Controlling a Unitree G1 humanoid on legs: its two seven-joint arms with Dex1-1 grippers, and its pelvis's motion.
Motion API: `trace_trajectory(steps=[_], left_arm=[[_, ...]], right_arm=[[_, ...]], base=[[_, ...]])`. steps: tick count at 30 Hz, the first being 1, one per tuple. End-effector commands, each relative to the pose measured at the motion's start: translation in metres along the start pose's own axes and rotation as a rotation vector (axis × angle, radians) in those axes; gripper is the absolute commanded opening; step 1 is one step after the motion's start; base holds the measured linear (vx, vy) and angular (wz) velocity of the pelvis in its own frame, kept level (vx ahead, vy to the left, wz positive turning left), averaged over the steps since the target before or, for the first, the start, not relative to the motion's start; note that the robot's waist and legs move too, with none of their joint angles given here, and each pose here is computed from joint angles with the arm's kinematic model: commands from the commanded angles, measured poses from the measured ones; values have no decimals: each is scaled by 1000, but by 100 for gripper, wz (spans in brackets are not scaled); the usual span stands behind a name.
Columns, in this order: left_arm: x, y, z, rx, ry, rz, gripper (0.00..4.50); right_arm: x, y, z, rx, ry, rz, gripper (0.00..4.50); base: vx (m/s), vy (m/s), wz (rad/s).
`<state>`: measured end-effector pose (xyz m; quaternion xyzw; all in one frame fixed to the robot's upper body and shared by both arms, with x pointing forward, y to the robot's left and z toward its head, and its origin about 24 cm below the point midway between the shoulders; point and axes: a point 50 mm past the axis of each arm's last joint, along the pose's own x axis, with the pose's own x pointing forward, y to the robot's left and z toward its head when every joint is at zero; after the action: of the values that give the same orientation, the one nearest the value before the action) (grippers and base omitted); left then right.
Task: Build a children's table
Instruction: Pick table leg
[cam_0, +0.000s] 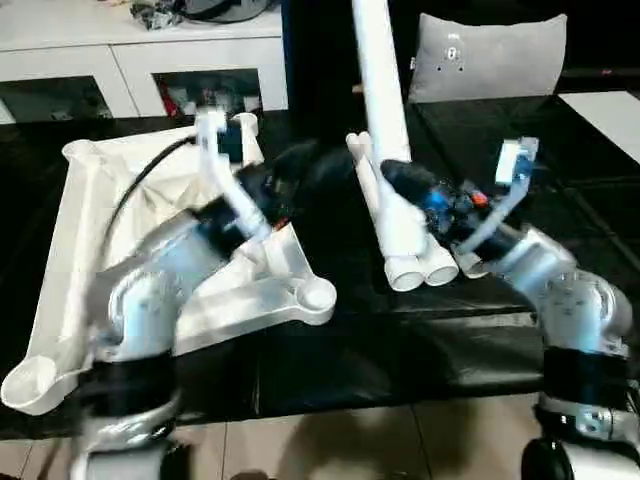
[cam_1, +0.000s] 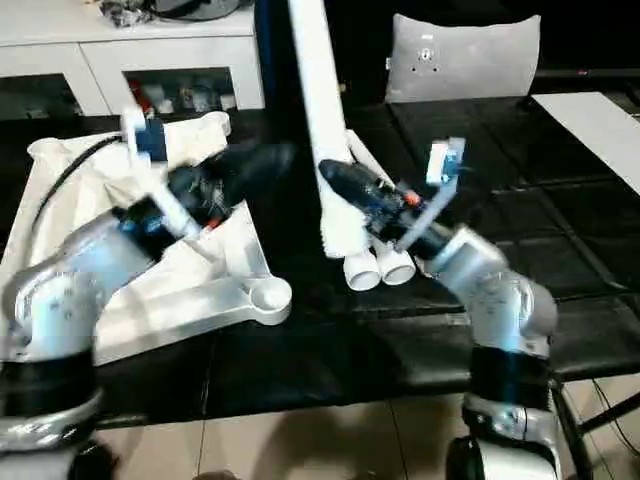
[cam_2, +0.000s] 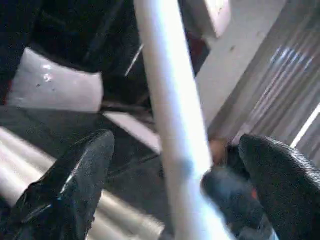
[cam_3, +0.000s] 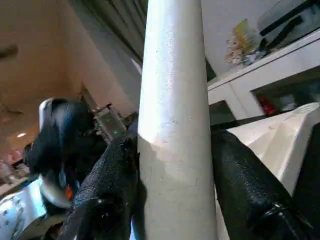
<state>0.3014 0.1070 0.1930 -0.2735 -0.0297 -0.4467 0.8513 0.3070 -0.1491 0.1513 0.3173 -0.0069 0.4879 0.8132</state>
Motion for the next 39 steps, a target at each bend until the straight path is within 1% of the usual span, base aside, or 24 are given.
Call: trace_trajectory(steps=[1, 3, 6, 8, 9, 12, 15, 16, 18, 19, 21, 22, 25, 26, 28, 30, 33, 38, 39], left_arm=[[0, 1, 3, -13, -3, 16, 450], [3, 1, 0, -21, 25, 23, 450], [6, -1, -2, -52, 22, 15, 450], [10, -4, -2, -66, 20, 2, 450], [10, -4, -2, -66, 20, 1, 450], [15, -6, -4, -48, 30, 10, 450], [16, -5, -4, -44, 31, 17, 450], [17, -5, -4, -48, 29, 14, 450], [18, -5, -4, -71, 20, -10, 450], [18, -5, -4, -71, 20, -10, 450], [17, -3, -5, -86, 15, -17, 423], [15, -1, -7, -97, 10, -33, 416], [13, 0, -8, -95, 6, -47, 416], [11, -2, -7, -115, -7, -85, 416], [8, -7, -5, -138, -29, -142, 379], [7, -11, -4, -148, -40, -192, 370], [6, -12, -4, -141, -41, -216, 364], [6, -9, -3, -132, -37, -212, 362], [6, -9, -3, -131, -36, -212, 350]], right_arm=[[1, 7, 6, -18, -9, 45, 184], [2, 9, 5, -23, -3, 56, 184], [3, 10, 3, -45, 19, 49, 184], [4, 10, -2, -73, 59, 29, 184], [4, 10, -2, -74, 62, 28, 184], [7, 13, -12, -82, 114, 18, 184], [9, 15, -15, -99, 112, 16, 184], [9, 15, -16, -97, 106, 15, 184], [10, 17, -23, -71, 105, 25, 184], [10, 17, -23, -71, 105, 25, 184], [9, 17, -25, -54, 110, 34, 184], [7, 19, -28, -28, 120, 73, 184], [6, 20, -29, -23, 125, 89, 184], [4, 18, -30, -25, 126, 80, 184], [3, 16, -30, -27, 125, 73, 184], [2, 16, -31, -26, 133, 70, 184], [2, 14, -32, -28, 145, 61, 184], [2, 14, -32, -30, 154, 65, 184], [2, 14, -33, -33, 158, 65, 184]], base=[[0, 0, 0], [0, 0, 0], [0, 0, 0], [0, 0, 0], [0, 0, 0], [0, 0, 0], [0, 0, 0], [0, 0, 0], [0, 0, 0], [0, 0, 0], [0, 0, 0], [0, 0, 0], [0, 0, 0], [0, 0, 0], [0, 0, 0], [0, 0, 0], [0, 0, 0], [0, 0, 0], [0, 0, 0]])
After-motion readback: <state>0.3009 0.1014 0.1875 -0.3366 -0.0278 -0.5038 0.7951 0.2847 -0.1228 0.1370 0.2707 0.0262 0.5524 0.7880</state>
